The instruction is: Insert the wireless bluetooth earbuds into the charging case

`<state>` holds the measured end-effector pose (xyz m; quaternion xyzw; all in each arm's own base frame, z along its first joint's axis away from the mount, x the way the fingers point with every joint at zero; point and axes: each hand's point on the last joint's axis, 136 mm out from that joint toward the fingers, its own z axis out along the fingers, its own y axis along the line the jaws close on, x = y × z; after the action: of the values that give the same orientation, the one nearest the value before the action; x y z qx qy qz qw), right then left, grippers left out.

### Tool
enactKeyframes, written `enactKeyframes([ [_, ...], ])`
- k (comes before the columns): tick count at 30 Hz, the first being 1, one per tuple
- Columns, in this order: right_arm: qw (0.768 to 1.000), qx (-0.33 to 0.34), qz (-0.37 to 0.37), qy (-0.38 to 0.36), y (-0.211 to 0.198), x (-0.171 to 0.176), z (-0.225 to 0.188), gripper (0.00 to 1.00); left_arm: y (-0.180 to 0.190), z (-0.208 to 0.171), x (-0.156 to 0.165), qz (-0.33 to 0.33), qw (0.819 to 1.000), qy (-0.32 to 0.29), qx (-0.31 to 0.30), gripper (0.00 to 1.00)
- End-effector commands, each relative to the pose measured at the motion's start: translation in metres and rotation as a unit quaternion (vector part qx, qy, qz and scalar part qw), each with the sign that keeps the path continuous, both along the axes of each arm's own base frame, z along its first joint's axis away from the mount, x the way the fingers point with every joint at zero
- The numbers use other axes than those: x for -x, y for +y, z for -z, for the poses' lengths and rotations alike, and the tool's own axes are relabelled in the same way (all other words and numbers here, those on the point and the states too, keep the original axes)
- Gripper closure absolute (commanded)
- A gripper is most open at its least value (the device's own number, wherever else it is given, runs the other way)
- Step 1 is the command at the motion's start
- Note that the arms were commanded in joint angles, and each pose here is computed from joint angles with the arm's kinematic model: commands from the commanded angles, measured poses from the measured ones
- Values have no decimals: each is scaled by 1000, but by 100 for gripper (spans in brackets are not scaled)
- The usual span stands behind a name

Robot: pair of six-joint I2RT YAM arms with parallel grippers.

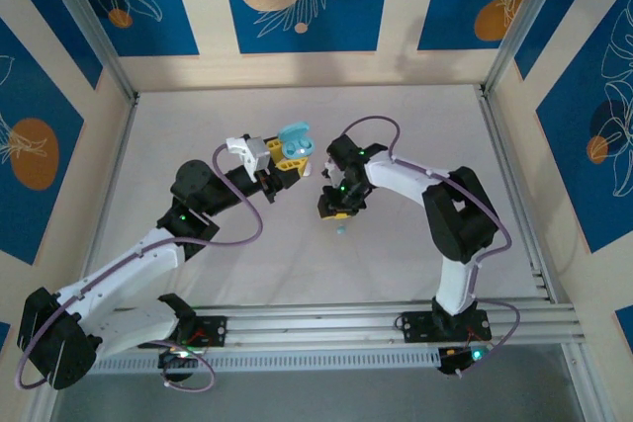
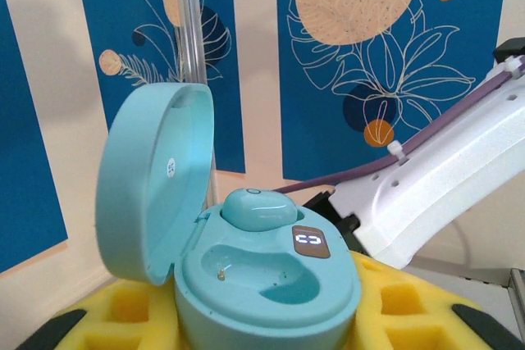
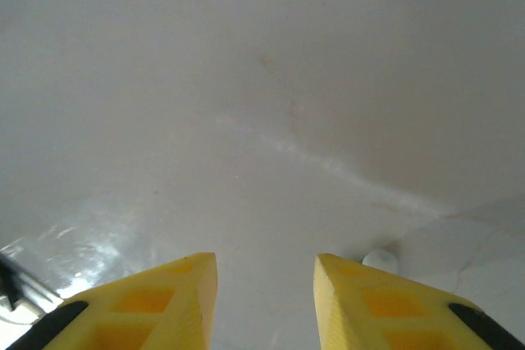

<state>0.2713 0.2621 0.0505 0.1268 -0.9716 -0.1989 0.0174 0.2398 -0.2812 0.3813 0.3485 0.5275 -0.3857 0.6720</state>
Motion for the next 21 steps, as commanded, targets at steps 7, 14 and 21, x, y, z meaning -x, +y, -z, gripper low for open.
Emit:
enactKeyframes([
  [7,998,59,-26,4,-7,2,26,63,2,-9,4,-3,1000,-15,12,66],
  [14,997,69,-29,10,-15,9,27,64,2,-9,3,-4,1000,-14,11,65],
  [21,997,76,-23,9,-28,18,21,65,3,-8,3,-5,1000,-11,12,65],
])
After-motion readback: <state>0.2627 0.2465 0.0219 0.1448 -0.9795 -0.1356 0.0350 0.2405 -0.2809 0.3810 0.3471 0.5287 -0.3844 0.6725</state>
